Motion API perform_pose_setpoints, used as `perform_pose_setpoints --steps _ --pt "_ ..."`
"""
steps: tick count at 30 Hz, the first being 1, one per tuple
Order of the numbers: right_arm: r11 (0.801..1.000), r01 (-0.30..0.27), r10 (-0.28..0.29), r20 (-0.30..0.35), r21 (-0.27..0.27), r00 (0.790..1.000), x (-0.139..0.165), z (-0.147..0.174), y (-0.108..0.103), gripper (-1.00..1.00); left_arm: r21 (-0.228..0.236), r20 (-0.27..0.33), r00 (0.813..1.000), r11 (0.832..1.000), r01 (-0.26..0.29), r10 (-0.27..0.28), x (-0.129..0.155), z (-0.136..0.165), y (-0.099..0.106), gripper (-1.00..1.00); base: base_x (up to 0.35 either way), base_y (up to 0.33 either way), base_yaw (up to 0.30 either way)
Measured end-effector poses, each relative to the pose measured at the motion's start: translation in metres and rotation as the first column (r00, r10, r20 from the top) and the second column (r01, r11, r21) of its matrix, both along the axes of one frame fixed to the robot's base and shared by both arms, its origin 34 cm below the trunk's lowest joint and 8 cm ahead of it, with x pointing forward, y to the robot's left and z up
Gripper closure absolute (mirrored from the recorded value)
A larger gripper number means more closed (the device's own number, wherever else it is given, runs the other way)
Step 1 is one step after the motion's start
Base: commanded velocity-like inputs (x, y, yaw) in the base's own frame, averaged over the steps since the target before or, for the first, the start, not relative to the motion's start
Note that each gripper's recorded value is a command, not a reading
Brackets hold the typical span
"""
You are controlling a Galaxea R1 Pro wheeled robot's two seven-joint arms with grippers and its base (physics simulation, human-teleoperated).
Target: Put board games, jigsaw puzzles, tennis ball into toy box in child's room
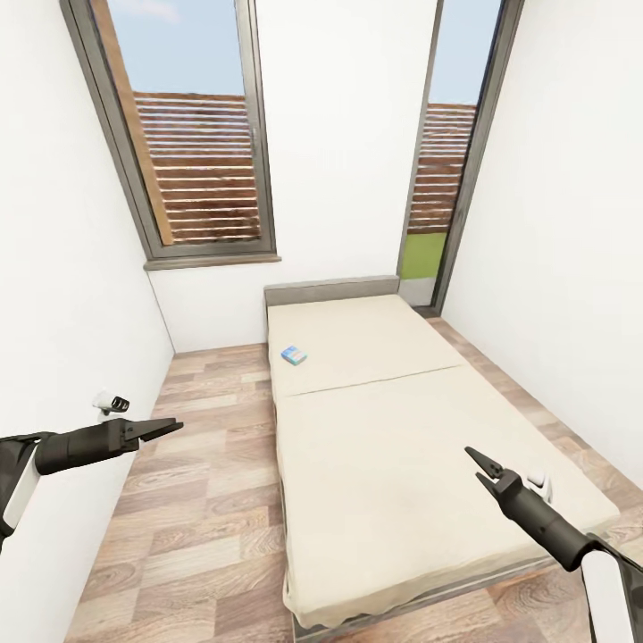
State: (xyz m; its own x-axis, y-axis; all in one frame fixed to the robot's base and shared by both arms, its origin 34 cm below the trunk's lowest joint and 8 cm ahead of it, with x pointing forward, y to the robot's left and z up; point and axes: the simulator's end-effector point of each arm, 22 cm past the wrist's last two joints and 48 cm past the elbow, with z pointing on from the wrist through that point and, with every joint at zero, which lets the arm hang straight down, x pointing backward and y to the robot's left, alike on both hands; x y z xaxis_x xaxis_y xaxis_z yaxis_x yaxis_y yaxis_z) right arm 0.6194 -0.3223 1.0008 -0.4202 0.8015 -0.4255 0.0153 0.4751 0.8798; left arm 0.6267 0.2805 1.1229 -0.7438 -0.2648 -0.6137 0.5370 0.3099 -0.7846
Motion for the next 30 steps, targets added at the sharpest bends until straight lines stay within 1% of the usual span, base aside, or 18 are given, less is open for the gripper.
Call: perform_pose_setpoints --steps 25,30 --pt "1.000 0.000 0.000 0.001 0.001 1.000 0.0000 0.0003 0.0002 -1.00 0.000 0.000 1.000 1.000 0.000 0.000 0.0000 0.0000 0.0000 -1.00 0.000 0.000 0.000" --pt "1.000 -0.001 0.001 0.003 0.001 1.000 -0.0001 0.0009 0.0005 -1.00 0.000 0.000 1.000 1.000 0.000 0.000 -0.0002 0.0002 0.0000 -1.00 0.094 0.050 0.000"
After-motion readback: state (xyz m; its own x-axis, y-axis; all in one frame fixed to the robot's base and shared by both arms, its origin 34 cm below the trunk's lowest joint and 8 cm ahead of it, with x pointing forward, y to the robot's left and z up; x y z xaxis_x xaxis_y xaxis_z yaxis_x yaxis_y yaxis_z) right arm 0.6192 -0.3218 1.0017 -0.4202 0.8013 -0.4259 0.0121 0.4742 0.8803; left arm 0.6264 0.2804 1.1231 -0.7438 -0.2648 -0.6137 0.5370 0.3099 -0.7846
